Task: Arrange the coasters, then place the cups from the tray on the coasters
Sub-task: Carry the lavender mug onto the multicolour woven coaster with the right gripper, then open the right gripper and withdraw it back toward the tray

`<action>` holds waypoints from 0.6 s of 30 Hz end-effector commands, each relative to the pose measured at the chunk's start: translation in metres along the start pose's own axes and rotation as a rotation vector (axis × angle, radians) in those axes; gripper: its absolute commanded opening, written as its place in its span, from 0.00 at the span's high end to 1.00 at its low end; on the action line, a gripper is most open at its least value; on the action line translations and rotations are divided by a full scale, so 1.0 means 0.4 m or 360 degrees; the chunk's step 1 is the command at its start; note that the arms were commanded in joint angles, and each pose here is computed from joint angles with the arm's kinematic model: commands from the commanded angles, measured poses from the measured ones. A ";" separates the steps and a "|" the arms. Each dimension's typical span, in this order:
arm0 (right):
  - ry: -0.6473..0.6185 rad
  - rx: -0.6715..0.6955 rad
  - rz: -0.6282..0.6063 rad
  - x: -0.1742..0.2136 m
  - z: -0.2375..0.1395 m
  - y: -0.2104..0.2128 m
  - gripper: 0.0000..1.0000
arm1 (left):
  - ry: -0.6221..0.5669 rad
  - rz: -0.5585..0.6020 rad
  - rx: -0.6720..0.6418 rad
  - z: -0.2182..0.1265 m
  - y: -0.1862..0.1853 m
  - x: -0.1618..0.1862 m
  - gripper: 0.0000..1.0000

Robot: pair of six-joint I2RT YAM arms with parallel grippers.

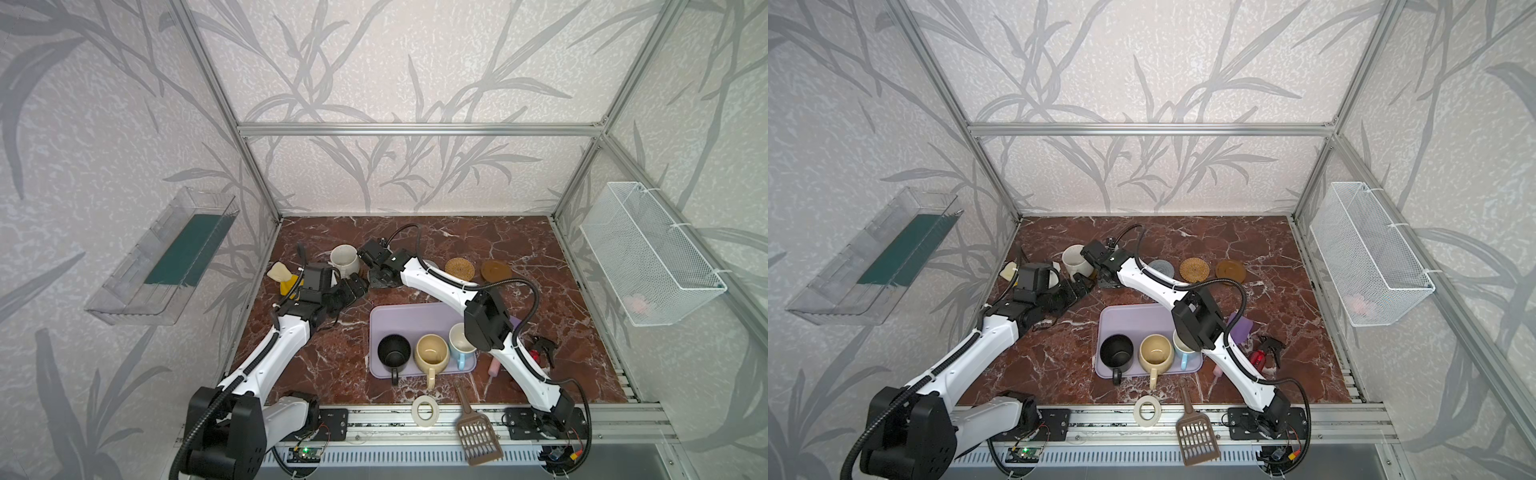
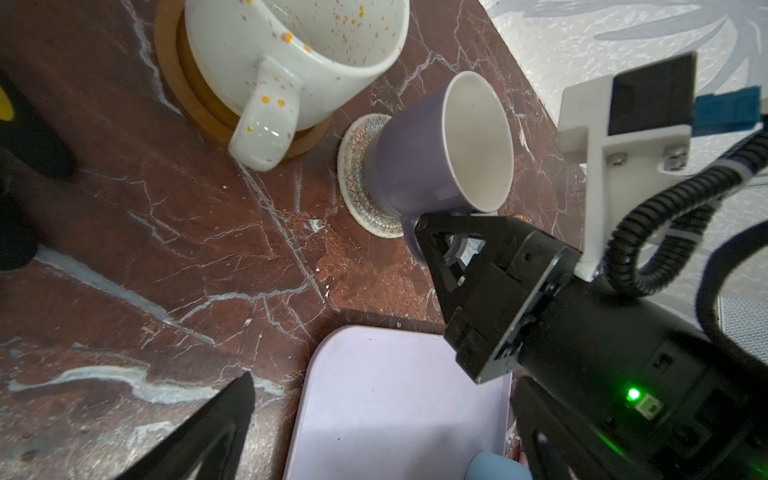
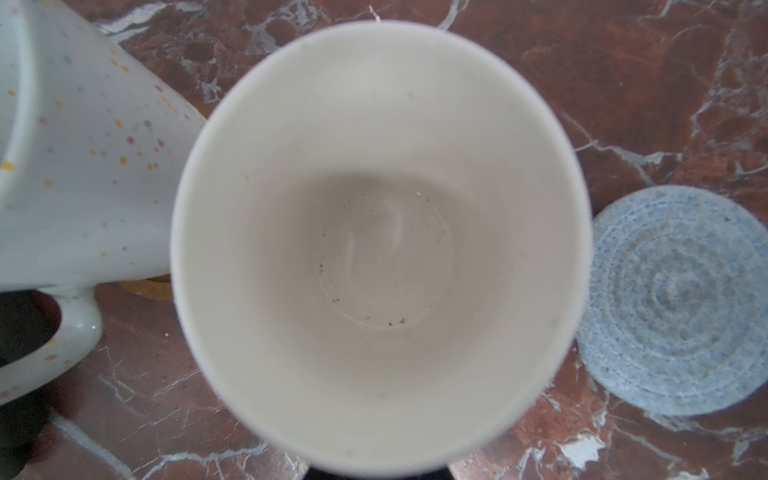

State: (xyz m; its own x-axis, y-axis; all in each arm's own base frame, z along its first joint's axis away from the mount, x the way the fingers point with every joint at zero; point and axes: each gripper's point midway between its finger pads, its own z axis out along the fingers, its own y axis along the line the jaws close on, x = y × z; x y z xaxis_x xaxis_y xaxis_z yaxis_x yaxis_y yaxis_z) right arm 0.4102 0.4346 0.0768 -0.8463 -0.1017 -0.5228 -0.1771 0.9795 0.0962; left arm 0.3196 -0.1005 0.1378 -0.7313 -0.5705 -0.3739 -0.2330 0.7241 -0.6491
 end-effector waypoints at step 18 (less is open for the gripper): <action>0.0088 -0.0069 -0.0043 0.036 0.011 0.020 0.55 | -0.0031 -0.0016 0.0034 -0.025 0.002 0.008 0.01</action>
State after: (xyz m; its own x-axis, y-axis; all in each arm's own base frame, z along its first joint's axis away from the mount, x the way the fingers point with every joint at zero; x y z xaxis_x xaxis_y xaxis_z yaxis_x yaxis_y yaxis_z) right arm 0.4044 0.4382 0.0648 -0.8594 -0.1296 -0.4945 -0.2038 0.9740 0.0990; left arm 0.3145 -0.0998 0.1393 -0.7247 -0.5732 -0.3823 -0.2238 0.7206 -0.6562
